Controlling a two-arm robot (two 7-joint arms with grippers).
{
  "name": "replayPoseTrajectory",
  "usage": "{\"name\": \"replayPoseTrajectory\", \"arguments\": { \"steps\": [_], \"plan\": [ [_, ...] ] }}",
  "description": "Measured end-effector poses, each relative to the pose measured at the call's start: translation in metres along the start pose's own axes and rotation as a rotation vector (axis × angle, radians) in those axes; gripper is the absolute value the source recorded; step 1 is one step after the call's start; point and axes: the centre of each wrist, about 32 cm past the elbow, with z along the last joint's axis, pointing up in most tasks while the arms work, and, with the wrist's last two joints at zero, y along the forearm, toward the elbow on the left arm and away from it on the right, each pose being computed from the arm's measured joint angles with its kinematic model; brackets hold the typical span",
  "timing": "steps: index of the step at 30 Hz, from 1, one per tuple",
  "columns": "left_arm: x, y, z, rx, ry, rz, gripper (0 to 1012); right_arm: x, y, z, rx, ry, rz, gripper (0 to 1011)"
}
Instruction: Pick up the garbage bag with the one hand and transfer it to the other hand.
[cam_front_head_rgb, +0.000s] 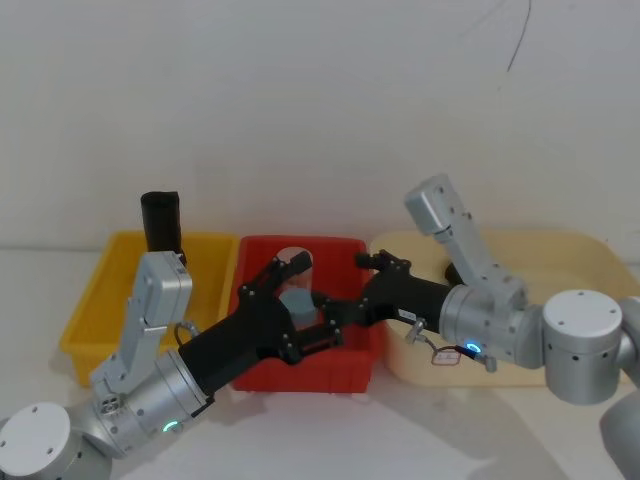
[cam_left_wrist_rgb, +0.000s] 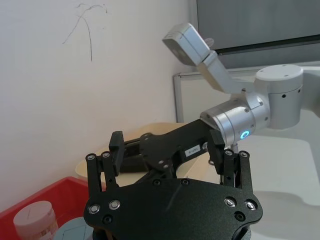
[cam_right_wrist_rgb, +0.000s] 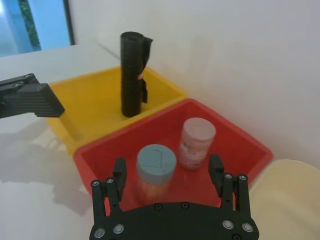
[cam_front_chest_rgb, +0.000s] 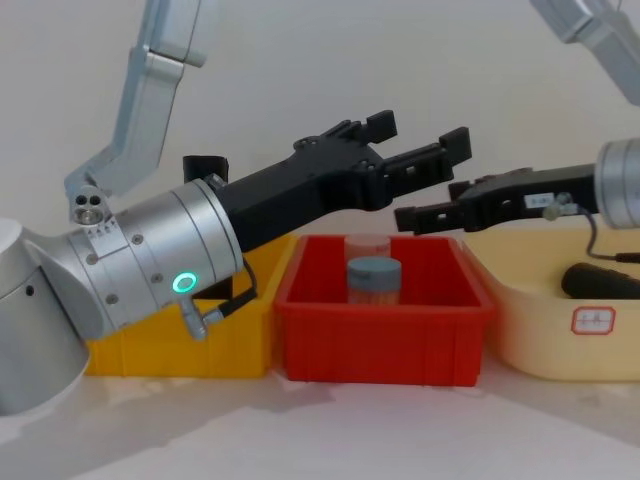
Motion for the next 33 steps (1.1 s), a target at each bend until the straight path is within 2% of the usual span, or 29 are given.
{"name": "replayPoseTrajectory", "arguments": {
  "steps": [16,24,33],
  "plan": [
    [-0.0007,0.0005,-0.0014,-0.004,0.005,-0.009,1000,0.003,0.031,-0.003,-0.013,0.01,0.105,1001],
    [-0.0009,0.0005,-0.0017,-0.005,0.006,-0.011,1000,0.006,0.039,-0.005,-0.013,0.015,0.119,1001],
    [-0.0009,0.0005,-0.0017,-0.005,0.006,-0.012,1000,0.013,0.043,-0.008,-0.003,0.052,0.122,1002]
  ]
}}
